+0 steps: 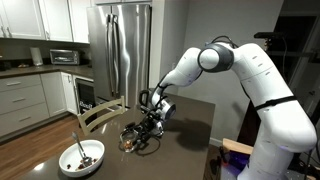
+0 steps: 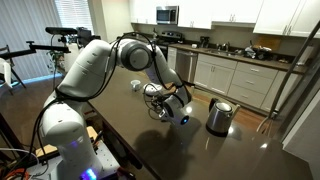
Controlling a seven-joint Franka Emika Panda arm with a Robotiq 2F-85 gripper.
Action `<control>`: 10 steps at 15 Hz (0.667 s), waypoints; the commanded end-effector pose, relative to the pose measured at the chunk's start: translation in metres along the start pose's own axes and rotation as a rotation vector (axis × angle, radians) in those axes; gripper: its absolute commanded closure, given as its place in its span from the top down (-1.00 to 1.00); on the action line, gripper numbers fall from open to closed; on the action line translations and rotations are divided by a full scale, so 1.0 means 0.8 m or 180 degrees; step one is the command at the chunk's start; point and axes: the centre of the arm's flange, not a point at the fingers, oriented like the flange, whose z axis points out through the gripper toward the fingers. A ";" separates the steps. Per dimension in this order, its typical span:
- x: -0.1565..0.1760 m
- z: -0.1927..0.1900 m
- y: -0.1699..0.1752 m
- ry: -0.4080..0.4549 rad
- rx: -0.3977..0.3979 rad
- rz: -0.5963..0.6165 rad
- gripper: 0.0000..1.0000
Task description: Move the objects from the two cups into the bowl
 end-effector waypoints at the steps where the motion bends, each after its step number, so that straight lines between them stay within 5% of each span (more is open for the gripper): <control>1: 0.008 0.012 -0.013 -0.0095 -0.0003 0.0120 1.00; 4: 0.009 0.016 -0.015 -0.0010 -0.0040 0.0140 1.00; 5: 0.009 0.018 -0.016 0.0007 -0.0052 0.0144 0.84; 6: 0.009 0.019 -0.015 0.0019 -0.0065 0.0135 0.47; 8: 0.008 0.023 -0.015 0.0031 -0.0087 0.0130 0.20; 10: 0.004 0.026 -0.017 0.0036 -0.0111 0.0127 0.16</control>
